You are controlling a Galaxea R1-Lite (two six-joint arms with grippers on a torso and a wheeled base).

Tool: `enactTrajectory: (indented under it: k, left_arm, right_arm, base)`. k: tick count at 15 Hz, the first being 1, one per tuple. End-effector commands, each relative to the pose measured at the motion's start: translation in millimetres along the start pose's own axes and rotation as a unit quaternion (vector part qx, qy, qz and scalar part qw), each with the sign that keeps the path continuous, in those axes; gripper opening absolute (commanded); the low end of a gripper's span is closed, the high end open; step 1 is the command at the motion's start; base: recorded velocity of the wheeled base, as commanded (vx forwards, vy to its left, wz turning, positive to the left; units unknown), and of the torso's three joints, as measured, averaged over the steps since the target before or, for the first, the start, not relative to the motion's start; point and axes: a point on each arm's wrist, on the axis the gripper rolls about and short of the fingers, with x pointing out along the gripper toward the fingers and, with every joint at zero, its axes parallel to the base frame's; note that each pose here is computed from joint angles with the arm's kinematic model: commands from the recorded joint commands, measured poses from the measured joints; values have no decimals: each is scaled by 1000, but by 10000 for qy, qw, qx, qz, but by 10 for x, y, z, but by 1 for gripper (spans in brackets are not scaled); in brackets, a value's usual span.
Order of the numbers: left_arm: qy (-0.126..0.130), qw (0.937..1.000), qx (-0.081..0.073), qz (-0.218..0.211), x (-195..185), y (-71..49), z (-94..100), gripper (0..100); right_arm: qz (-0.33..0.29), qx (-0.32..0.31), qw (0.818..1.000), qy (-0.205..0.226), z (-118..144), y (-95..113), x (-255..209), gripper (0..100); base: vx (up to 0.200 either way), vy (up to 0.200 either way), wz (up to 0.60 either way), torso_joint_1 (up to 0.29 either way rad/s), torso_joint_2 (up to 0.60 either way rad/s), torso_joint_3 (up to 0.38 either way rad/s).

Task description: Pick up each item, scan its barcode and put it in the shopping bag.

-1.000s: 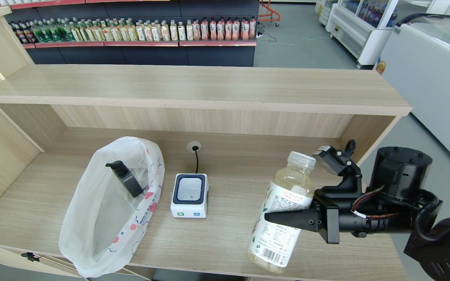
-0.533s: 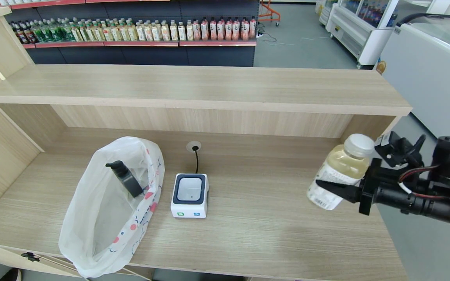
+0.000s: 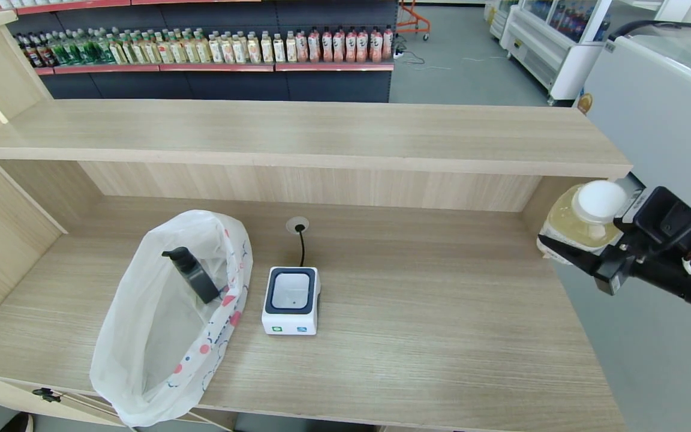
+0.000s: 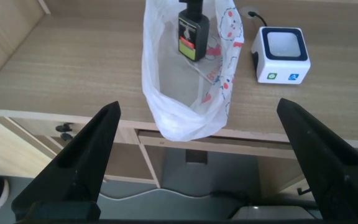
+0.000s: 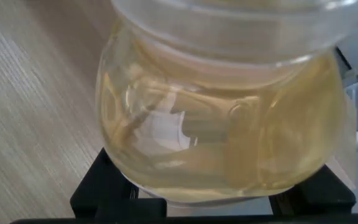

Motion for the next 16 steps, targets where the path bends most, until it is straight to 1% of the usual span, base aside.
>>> enactTrajectory:
  k: [1, 2, 3, 4, 6, 8, 10, 12, 16]
  left_arm:
    - [-2, 10000, 6, 2, 0, 0, 0, 100]
    - [-2, 10000, 14, 2, 0, 0, 0, 100]
    - [-2, 10000, 6, 2, 0, 0, 0, 100]
    - [-2, 10000, 6, 2, 0, 0, 0, 100]
    - [-2, 10000, -2, 2, 0, 0, 0, 100]
    - [-2, 10000, -9, 2, 0, 0, 0, 100]
    - [-2, 10000, -2, 2, 0, 0, 0, 100]
    - [-2, 10000, -2, 2, 0, 0, 0, 100]
    - [-2, 10000, -9, 2, 0, 0, 0, 100]
  right_arm:
    - [-184, -218, 9996, 3, 58, -35, -63, 0]
    - [-261, -259, 9993, 109, 61, -20, -105, 0]
    - [-342, -224, 9986, 341, 36, 34, -169, 0]
    - [-383, -213, 9981, 436, 33, 59, -193, 0]
    - [-366, -277, 9978, 480, 23, 76, -194, 0]
    - [-381, -320, 9979, 408, 52, 56, -182, 0]
    - [-502, -369, 9976, 291, 122, -33, -120, 0]
    - [-508, -358, 9976, 296, 146, -14, -103, 0]
    - [-374, -229, 9989, 134, 213, 47, -65, 0]
  base:
    - [0, 0, 0, 0, 0, 0]
    - [0, 0, 0, 0, 0, 0]
    - [0, 0, 0, 0, 0, 0]
    - [0, 0, 0, 0, 0, 0]
    - [0, 0, 0, 0, 0, 0]
    - [0, 0, 0, 0, 0, 0]
    - [0, 200, 0, 5, 2, 2]
    - [0, 200, 0, 0, -2, 0]
    - [0, 200, 0, 5, 4, 1]
